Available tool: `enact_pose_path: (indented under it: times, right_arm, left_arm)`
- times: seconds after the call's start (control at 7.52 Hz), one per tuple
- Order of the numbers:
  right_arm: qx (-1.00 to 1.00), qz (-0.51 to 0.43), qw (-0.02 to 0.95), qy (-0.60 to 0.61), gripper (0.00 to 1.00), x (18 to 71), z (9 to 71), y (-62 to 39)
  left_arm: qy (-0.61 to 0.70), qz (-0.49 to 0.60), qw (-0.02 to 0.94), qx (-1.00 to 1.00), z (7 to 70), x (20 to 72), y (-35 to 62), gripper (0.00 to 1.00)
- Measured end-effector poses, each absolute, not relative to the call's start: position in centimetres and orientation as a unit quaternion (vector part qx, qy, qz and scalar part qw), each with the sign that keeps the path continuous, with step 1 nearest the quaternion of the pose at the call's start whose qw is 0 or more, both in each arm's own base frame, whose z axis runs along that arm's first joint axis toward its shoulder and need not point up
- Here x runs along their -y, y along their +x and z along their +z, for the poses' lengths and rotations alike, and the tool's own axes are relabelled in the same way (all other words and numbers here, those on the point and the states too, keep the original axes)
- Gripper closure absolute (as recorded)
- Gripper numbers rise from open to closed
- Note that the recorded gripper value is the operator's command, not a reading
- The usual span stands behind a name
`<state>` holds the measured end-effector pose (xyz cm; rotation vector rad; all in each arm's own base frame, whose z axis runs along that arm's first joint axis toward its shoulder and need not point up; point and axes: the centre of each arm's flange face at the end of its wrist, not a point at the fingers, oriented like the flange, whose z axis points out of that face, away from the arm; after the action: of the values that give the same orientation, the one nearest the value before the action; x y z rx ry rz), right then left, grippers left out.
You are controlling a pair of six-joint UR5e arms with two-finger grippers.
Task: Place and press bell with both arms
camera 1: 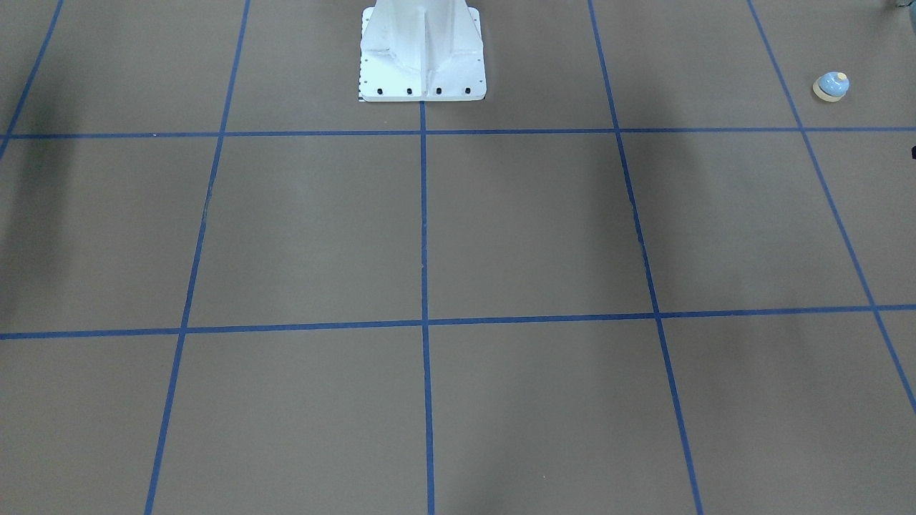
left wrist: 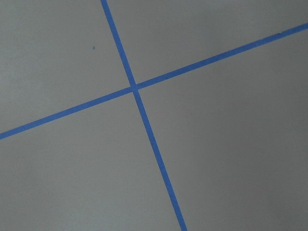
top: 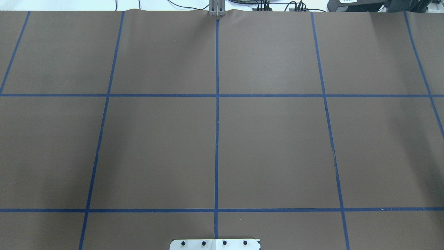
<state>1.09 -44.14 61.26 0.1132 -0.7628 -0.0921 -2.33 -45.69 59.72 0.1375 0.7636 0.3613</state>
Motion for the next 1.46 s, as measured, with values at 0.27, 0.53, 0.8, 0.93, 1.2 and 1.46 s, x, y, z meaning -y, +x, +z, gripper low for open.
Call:
enact_pose_path:
  times: [0.27,0.53,0.8,0.93,1.2,1.46]
  right_arm:
    - [0.374,-0.043,0.925,0.054,0.0,45.1,60.4,0.0]
    - [0.374,-0.043,0.925,0.053,0.0,45.4,60.1,-0.4]
    - [0.375,-0.045,0.925,0.053,0.0,45.4,60.1,-0.6]
    - [0.375,-0.046,0.924,0.054,0.0,45.4,60.0,-0.6]
    - [0.374,-0.047,0.924,0.056,0.0,45.4,59.9,-0.6]
    - [0.374,-0.049,0.924,0.059,0.0,45.5,59.8,-0.6]
  left_arm:
    - [0.022,0.184,0.908,-0.375,63.7,44.1,-0.3,0.0]
    - [-0.017,0.193,0.907,-0.375,68.7,39.4,1.1,0.0]
    - [-0.035,0.173,0.911,-0.373,73.9,32.1,0.5,0.0]
    - [-0.041,0.162,0.913,-0.372,76.0,29.5,0.3,0.0]
    - [-0.066,0.15,0.915,-0.368,79.1,26.7,0.8,0.0]
    - [-0.095,0.148,0.915,-0.363,80.5,25.0,1.6,0.0]
